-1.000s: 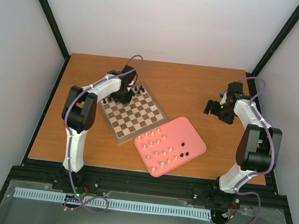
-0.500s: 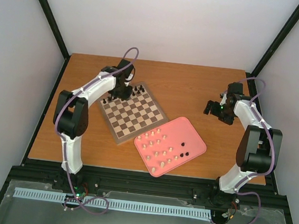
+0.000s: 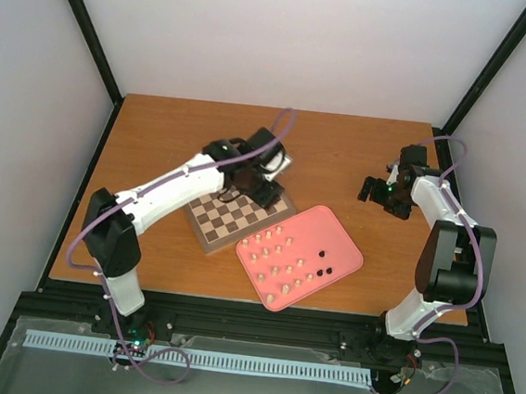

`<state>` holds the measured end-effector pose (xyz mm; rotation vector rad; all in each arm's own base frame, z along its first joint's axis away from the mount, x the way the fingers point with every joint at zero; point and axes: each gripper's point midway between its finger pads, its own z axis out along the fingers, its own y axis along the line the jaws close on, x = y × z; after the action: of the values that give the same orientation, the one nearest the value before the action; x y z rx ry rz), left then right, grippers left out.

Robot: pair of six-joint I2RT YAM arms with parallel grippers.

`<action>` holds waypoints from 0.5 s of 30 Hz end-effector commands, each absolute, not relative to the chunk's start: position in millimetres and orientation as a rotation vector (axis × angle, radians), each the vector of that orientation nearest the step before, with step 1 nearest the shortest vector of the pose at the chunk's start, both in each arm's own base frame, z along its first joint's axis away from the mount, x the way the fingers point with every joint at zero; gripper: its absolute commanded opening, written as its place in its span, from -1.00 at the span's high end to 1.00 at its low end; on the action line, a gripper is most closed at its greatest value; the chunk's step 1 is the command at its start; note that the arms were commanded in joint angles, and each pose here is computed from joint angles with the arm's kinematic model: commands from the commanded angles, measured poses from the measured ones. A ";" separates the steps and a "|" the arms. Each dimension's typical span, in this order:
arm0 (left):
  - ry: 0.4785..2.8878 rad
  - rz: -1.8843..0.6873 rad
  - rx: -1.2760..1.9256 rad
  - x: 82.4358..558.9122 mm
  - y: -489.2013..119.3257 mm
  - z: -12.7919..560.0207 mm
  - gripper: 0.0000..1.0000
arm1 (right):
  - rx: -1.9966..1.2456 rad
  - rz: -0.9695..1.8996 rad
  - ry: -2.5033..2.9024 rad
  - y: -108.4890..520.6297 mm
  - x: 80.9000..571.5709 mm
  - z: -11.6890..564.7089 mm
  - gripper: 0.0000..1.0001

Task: Set up the chess pieces on the board
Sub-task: Pick up the chess piece from the storage box.

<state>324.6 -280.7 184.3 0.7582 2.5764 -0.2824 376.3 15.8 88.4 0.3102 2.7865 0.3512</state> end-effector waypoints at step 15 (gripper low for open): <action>2.485 -0.344 1.340 248.8 -445.7 111.3 -0.21 | 0.280 0.342 2.759 18.3 379.9 98.8 -1.00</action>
<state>254.6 -420.7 91.9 1.2872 2.5599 -0.2644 376.3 16.6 88.5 0.3060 2.7874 0.3486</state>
